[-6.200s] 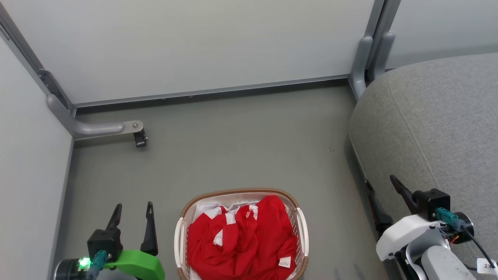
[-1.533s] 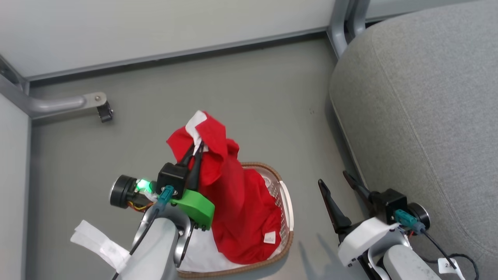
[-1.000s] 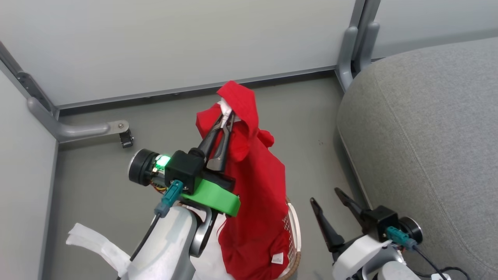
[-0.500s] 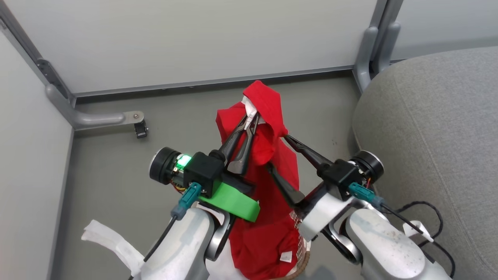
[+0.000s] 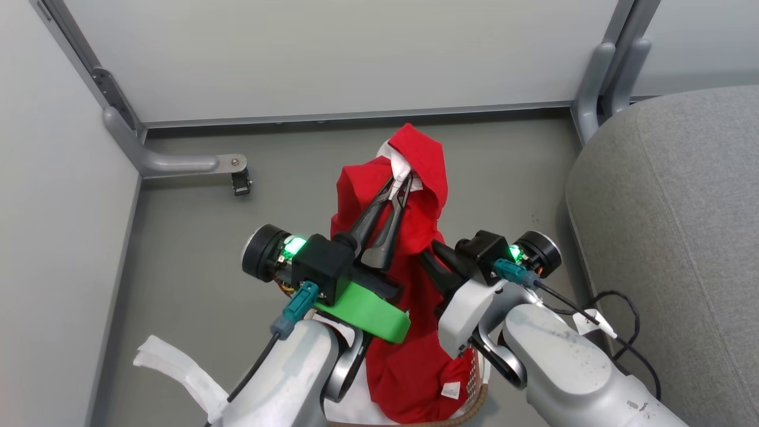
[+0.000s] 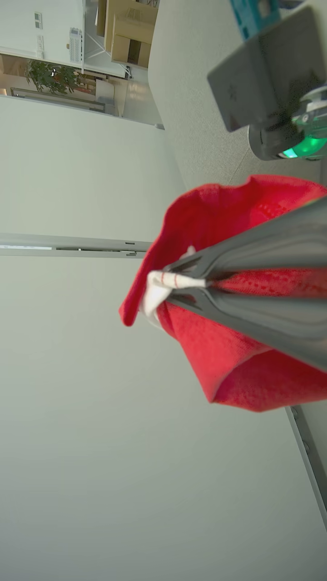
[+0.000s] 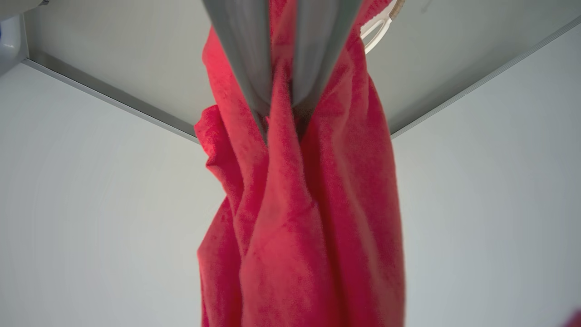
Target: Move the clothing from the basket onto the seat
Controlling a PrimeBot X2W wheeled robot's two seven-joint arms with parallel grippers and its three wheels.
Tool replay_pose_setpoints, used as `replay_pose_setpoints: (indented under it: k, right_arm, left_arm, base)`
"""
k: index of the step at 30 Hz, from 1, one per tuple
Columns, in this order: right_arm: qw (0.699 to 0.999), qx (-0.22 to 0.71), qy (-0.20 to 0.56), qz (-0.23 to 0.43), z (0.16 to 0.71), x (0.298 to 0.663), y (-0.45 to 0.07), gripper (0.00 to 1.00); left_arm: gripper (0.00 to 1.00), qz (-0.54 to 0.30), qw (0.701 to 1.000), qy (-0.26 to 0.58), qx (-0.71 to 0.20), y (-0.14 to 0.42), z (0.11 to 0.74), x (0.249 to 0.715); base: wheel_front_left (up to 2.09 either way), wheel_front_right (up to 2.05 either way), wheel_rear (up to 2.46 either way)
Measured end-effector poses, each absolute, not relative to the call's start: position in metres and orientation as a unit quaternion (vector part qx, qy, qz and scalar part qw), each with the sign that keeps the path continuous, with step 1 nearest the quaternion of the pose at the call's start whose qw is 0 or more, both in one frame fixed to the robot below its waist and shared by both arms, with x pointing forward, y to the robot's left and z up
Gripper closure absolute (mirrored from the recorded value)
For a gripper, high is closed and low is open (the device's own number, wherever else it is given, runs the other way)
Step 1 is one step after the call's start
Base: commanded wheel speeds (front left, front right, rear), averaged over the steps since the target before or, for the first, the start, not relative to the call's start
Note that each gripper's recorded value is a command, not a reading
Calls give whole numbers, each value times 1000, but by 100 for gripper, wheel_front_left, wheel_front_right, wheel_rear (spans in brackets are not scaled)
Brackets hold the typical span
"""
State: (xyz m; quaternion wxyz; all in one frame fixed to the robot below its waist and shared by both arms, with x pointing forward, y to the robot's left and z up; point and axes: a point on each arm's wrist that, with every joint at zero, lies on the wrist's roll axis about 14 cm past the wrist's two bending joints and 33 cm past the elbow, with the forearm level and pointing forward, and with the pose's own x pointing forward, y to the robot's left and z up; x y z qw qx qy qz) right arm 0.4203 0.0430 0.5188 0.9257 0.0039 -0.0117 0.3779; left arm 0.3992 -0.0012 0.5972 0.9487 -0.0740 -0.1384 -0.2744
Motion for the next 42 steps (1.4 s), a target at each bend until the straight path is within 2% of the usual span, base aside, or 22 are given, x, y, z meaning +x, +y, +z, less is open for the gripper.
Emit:
replay_pose_setpoints:
  k: [5,6,7,8,19,31,37,42]
  right_arm:
    - [935,26,-31,351,532,428,29,100]
    - [939,32,-32,340,532,430,22,100]
    - [943,38,-32,328,532,431,14,100]
    - [947,43,-33,318,532,432,7,100]
    - [977,64,-65,190,543,434,-87,100]
    - [994,78,-80,-2,547,408,-222,100]
    - [994,1,-78,-76,559,406,-294,100]
    - [985,-97,-64,-128,576,415,-358,100]
  left_arm:
    - [100,-272,951,-128,-73,-2,590,404]
    - [81,-273,951,-125,-72,-3,587,405]
    - [28,-273,951,-124,-73,-4,587,407]
    - [0,-275,951,-120,-72,-7,584,408]
    - [0,-330,938,-89,-57,-47,555,418]
    - [0,-457,886,-44,-70,-133,520,400]
    - [0,-499,864,-20,-69,-162,495,397]
    - [0,-515,855,2,-68,-172,468,406]
  base:
    - [0,0,0]
    - [0,0,0]
    - [0,0,0]
    - [0,0,0]
    - [0,0,0]
    - [0,0,0]
    - [0,0,0]
    - [0,0,0]
